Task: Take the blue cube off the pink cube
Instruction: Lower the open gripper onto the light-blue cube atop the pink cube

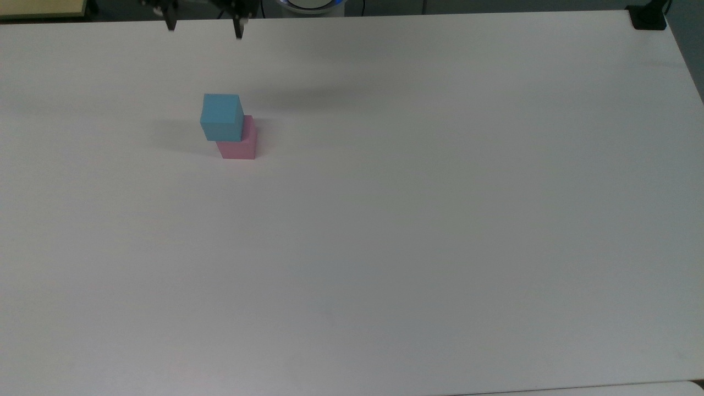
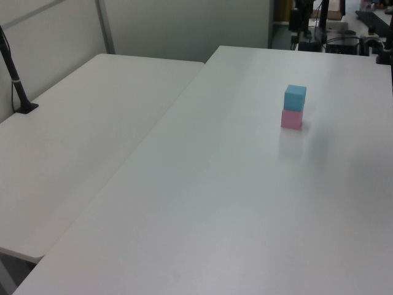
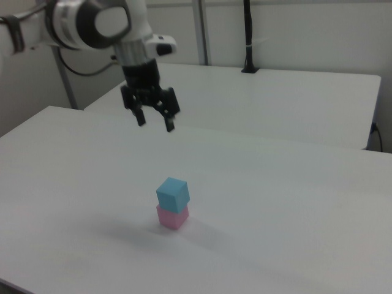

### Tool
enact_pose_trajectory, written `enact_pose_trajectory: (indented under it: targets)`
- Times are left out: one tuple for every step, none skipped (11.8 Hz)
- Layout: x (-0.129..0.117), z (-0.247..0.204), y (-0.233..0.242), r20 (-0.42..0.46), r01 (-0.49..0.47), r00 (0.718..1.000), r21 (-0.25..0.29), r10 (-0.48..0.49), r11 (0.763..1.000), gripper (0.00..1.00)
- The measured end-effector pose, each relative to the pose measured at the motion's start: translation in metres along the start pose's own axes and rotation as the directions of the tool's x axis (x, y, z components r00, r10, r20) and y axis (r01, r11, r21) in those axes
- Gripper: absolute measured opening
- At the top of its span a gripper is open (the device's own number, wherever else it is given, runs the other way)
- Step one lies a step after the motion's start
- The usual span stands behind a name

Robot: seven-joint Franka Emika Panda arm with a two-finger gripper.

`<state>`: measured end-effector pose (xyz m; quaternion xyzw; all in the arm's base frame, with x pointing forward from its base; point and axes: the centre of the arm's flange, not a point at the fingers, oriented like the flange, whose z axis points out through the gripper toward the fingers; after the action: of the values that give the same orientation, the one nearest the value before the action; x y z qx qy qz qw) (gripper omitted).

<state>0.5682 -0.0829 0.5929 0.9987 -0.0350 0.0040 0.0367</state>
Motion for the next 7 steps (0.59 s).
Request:
enact_pose_trajectory:
  targets:
    - [0.013,0.023,0.003,0.017,-0.001,1.0,-0.022,0.002,1.0,1.0]
    - [0.024,0.049,0.006,0.046,0.004,0.999,-0.06,-0.001,0.998,1.0]
    - [0.033,0.073,0.005,0.067,0.013,0.998,-0.09,-0.007,0.996,1.0]
    - [0.038,0.093,0.005,0.088,0.028,0.996,-0.104,-0.019,0.994,1.0]
    - [0.036,0.112,0.005,0.123,0.066,0.991,-0.107,-0.053,0.992,1.0]
    - [0.031,0.129,0.007,0.161,0.1,0.984,-0.109,-0.082,0.989,1.0]
    - [0.026,0.143,0.007,0.193,0.12,0.976,-0.107,-0.097,0.987,1.0]
